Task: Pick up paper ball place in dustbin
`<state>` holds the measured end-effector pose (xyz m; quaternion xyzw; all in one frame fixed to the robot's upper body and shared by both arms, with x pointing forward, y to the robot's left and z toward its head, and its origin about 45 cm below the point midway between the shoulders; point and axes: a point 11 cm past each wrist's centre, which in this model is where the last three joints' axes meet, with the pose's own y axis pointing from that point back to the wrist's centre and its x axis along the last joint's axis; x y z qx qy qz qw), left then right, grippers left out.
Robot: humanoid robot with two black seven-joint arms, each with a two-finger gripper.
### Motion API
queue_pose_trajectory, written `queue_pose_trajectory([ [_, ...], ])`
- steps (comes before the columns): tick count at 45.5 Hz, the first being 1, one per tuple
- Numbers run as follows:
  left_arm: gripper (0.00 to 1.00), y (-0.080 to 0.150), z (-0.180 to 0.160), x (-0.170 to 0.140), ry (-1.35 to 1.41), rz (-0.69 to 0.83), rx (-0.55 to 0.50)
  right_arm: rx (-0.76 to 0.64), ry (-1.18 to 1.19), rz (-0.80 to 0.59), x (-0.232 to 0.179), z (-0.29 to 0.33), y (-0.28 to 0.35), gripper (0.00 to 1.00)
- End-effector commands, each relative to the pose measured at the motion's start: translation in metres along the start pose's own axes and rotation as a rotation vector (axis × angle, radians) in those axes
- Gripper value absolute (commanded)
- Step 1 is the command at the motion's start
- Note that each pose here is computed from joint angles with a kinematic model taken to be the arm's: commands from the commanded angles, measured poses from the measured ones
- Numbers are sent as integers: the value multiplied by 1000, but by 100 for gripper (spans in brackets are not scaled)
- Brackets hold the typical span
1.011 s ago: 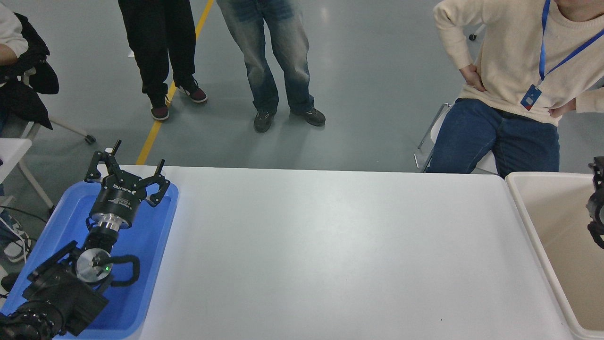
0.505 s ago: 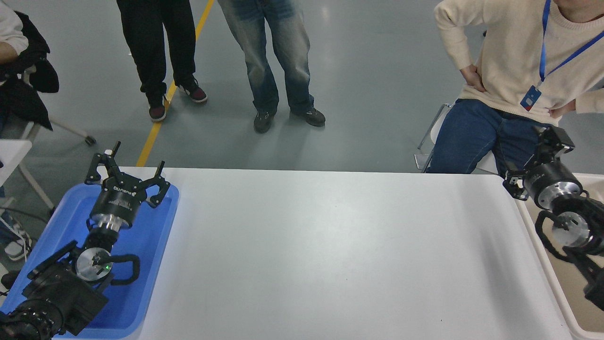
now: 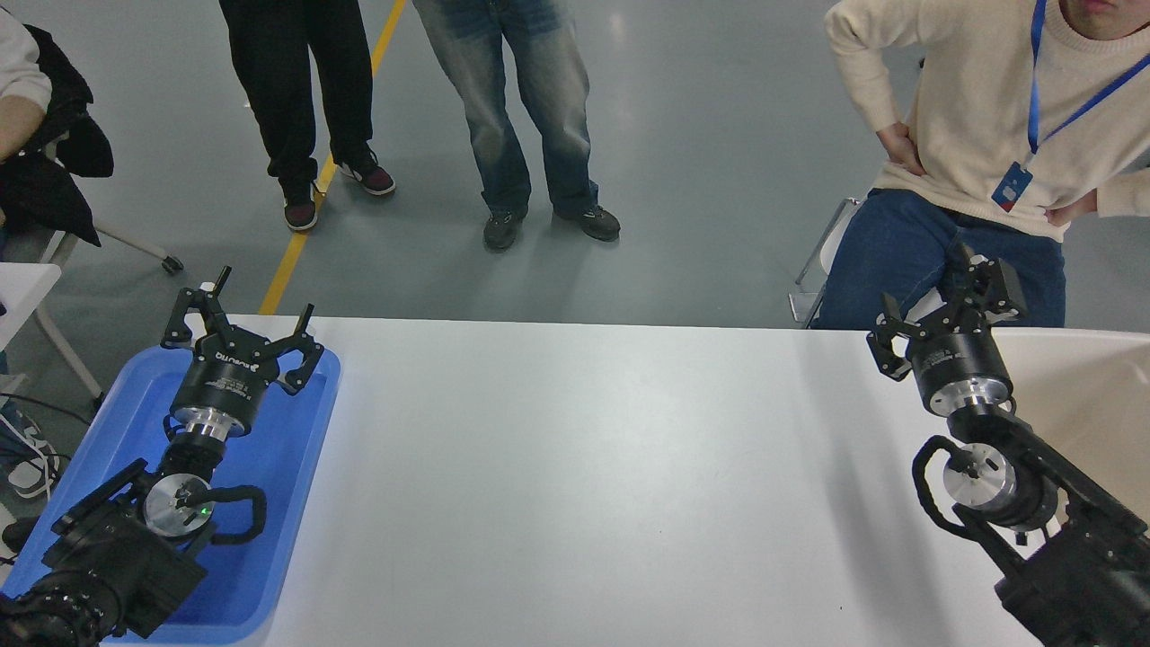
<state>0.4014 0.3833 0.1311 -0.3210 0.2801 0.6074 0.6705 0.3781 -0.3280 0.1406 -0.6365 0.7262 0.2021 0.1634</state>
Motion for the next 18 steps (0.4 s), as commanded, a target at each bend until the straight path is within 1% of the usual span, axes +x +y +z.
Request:
queue_pose_trajectory([
  [1,100,0,0,0,0,0,1,-43,27,-21,-7,24,12,100],
  [18,100,1,0,0,-1,1,2,-28,6,-25,-12,21,9,100],
])
